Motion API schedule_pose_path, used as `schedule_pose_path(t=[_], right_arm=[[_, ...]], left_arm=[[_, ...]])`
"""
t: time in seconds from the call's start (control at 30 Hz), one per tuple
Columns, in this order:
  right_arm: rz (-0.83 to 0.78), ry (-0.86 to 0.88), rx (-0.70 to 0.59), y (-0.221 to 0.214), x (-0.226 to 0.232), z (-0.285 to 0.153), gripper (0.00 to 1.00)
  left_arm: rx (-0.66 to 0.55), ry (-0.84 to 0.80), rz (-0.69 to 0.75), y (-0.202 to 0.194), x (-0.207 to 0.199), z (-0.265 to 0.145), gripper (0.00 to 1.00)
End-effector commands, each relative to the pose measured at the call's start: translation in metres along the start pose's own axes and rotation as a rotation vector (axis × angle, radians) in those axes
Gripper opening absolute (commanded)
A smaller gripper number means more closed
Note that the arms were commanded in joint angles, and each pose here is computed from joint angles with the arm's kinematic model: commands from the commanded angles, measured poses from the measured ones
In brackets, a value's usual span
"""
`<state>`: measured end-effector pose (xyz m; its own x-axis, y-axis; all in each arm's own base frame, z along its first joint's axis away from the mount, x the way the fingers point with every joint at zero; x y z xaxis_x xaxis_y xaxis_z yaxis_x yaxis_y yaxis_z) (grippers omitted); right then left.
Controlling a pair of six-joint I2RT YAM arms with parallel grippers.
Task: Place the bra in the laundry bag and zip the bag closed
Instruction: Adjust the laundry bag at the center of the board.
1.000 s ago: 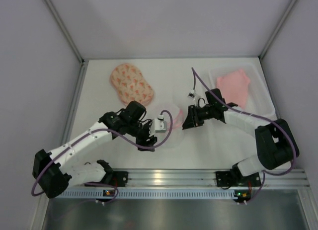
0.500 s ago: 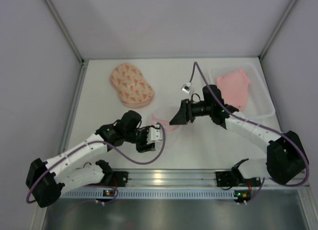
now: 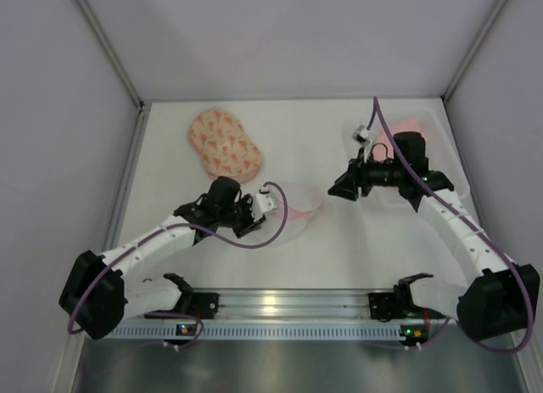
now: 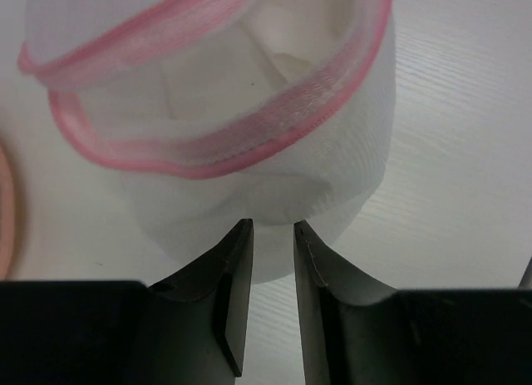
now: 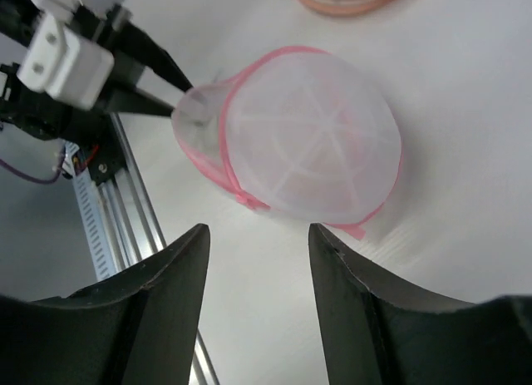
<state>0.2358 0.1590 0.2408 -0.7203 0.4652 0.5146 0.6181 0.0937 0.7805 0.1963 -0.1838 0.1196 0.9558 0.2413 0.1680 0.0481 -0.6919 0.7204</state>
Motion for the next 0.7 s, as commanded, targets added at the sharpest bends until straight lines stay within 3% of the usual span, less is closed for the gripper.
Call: schedule_pose_path(t=[0.0,0.23,0.4,0.53,0.67], right_arm=[[-0.065,0.008,0.065,-0.025,-0.015,0.002,0.52],[0.086,0.014,0.120,-0.053,-0.028,0.022,0.49],[-0.191,0.031,0.091,-0.057,-0.018,0.030,0.55],[-0.421,0.099,0.038,-0.044,-0.010,0.032,0.59],[-0.651,0.138,0.046,-0.048,-0.001,0.043,0.61]], left_arm=[[-0.053,0.081,-0.013,0.010,0.019,-0.013,0.32],[-0.062,0.142,-0.005,0.016,0.025,-0.037,0.43],[-0.124,0.069,-0.088,0.039,0.014,-0.056,0.49],[-0.202,-0.021,-0.165,0.057,0.000,-0.064,0.64],[-0.210,-0.049,-0.248,0.064,-0.002,-0.063,0.71]])
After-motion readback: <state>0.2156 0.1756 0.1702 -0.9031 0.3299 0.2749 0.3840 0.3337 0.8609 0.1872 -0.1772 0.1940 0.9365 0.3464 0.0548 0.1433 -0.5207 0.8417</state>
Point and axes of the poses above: each gripper's point midway between its finger pads, its own z axis out along the fingers, its own x axis along the line the jaws close on, y = z × x, the point moved 5 cm from there along -z, back along the fingers, and after that the axes turned 6 degrees about z, right-handed, at the moved point
